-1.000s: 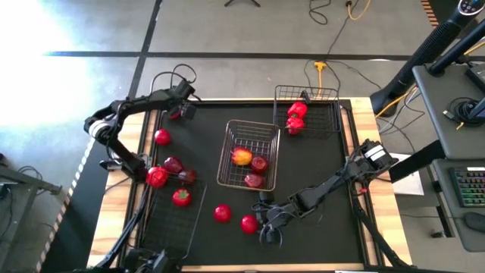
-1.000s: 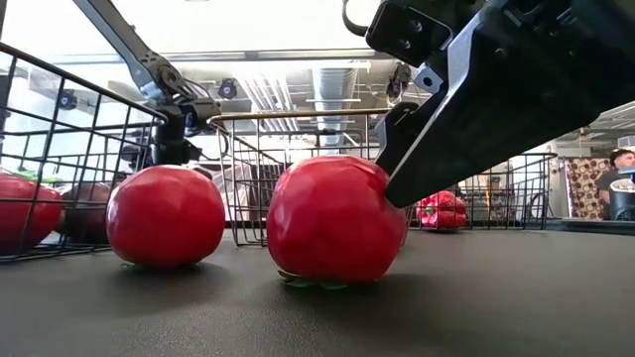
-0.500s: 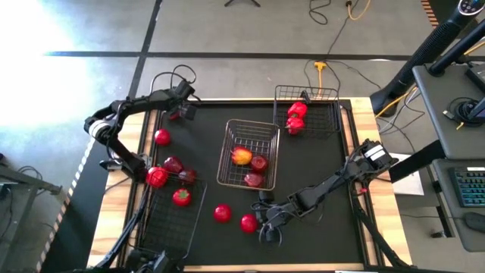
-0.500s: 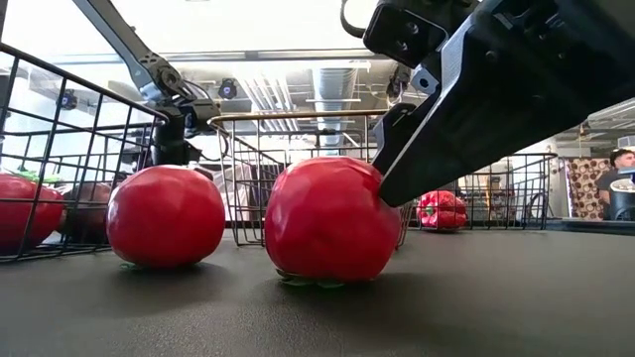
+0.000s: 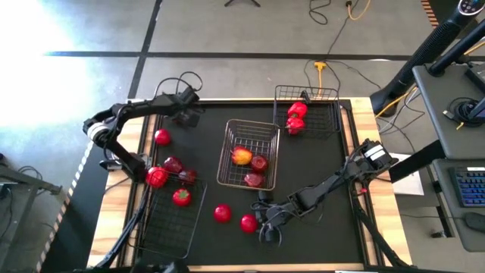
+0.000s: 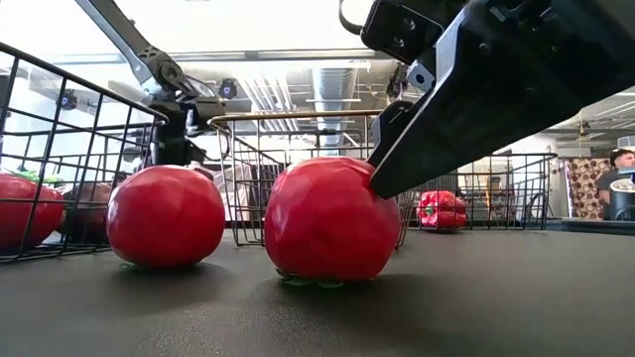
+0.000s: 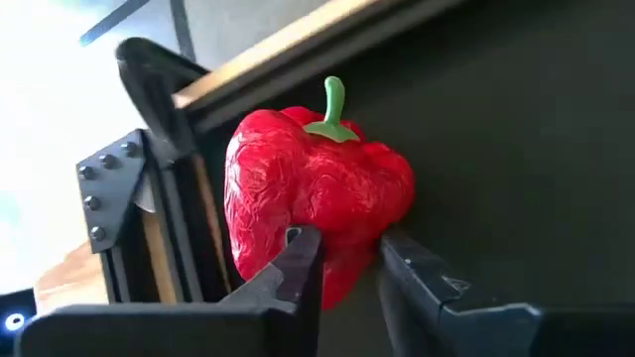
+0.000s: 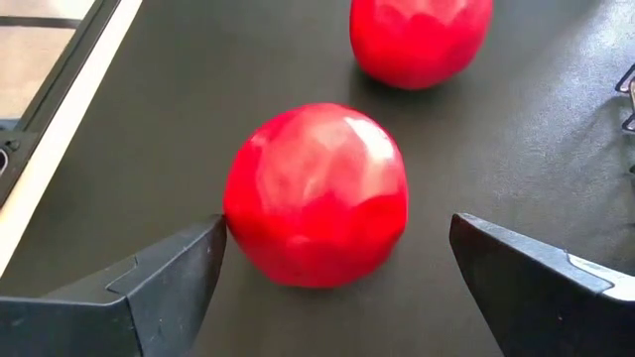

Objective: Sort produce into baskets
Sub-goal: Put the red bell pepper into the top black wire basket

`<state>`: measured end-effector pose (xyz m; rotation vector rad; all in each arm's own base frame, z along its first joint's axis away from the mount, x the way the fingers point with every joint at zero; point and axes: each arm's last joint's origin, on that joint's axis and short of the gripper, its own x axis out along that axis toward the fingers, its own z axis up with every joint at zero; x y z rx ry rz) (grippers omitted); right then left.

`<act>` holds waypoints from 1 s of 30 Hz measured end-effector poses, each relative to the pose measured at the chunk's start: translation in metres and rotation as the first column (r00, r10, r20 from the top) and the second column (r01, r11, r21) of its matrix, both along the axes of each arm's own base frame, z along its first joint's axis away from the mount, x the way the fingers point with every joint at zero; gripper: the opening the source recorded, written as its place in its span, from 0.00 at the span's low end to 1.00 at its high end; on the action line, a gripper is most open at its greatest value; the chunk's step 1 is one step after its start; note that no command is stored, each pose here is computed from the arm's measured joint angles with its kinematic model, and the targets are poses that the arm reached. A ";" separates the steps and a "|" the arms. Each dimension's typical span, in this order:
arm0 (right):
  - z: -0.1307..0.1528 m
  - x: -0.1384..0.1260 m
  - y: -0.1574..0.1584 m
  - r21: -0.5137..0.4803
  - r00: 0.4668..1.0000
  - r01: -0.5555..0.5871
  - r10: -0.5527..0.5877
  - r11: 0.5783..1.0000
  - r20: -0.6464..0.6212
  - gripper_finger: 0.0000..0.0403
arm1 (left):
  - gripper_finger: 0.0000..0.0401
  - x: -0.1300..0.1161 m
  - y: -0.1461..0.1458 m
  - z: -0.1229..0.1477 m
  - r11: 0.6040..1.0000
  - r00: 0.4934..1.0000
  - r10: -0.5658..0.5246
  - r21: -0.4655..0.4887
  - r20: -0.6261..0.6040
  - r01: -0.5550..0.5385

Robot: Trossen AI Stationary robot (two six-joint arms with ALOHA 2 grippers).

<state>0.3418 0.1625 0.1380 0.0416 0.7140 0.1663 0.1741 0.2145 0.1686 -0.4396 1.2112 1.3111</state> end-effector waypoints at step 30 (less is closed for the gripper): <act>0.007 0.005 0.003 0.034 0.998 -0.007 0.005 0.999 0.058 0.94 | 0.12 0.107 -0.142 0.036 0.897 0.877 -0.441 0.053 0.192 0.439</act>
